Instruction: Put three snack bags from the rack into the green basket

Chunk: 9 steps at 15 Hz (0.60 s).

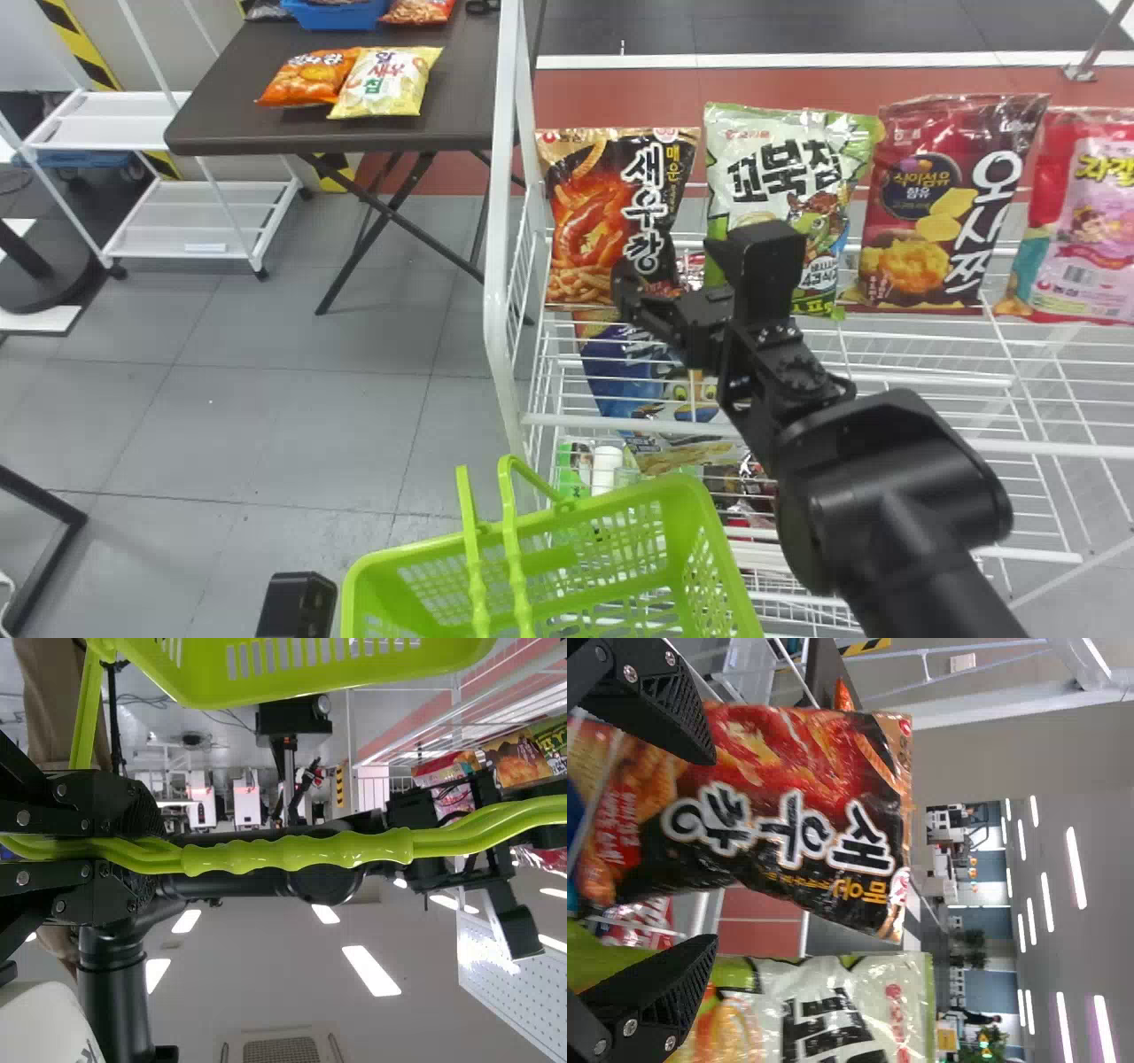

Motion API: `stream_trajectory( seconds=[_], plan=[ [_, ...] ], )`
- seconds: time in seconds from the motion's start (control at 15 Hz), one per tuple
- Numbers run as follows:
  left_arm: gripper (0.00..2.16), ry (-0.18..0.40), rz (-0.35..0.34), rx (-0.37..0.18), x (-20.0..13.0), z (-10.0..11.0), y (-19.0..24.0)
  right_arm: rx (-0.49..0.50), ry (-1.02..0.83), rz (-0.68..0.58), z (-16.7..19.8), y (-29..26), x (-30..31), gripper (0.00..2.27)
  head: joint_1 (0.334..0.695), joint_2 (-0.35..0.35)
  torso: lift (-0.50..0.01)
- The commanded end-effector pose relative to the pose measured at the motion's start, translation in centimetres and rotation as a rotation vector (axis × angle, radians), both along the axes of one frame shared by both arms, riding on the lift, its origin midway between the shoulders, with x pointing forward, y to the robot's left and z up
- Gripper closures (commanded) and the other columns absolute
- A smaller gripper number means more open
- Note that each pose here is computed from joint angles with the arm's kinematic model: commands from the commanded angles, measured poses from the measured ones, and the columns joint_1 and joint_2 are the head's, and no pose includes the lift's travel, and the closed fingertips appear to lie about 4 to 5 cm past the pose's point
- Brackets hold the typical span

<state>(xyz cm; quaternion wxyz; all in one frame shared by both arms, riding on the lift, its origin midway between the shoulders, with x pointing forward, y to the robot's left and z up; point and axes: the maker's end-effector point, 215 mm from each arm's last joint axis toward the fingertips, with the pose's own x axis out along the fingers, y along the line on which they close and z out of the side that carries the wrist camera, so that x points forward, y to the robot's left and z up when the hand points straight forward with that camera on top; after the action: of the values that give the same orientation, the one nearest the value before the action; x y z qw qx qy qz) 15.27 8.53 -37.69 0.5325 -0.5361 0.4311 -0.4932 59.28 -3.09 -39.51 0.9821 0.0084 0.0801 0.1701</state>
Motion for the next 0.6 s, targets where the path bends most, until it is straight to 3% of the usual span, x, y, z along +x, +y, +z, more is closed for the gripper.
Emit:
stream_trajectory(
  seconds=[0.0,0.13,0.2,0.27,0.33,0.53],
  plan=[
    [2.15,-0.003,0.000,-0.003,0.1,0.0,0.0,0.003,-0.050,0.019,1.3,0.5,2.2,0.25,0.695,0.084,0.000],
    [2.15,-0.004,0.001,-0.003,0.0,0.0,0.0,0.024,-0.033,0.090,1.4,2.2,2.4,0.75,0.695,0.088,0.000],
    [2.15,-0.005,0.003,-0.004,0.1,0.0,0.1,0.023,-0.025,0.121,1.2,2.9,2.1,1.16,0.695,0.095,0.000],
    [2.15,-0.004,0.004,-0.005,0.1,0.0,0.1,0.022,-0.009,0.128,0.7,3.3,1.9,1.74,0.695,0.116,0.000],
    [2.15,-0.004,0.005,-0.006,0.1,0.0,0.2,0.023,0.008,0.128,0.2,3.3,1.6,2.12,0.695,0.122,0.000],
    [2.15,-0.002,0.006,-0.009,0.1,0.0,0.2,0.042,-0.009,0.128,0.8,3.5,0.3,2.25,0.695,0.134,0.000]
  ],
)
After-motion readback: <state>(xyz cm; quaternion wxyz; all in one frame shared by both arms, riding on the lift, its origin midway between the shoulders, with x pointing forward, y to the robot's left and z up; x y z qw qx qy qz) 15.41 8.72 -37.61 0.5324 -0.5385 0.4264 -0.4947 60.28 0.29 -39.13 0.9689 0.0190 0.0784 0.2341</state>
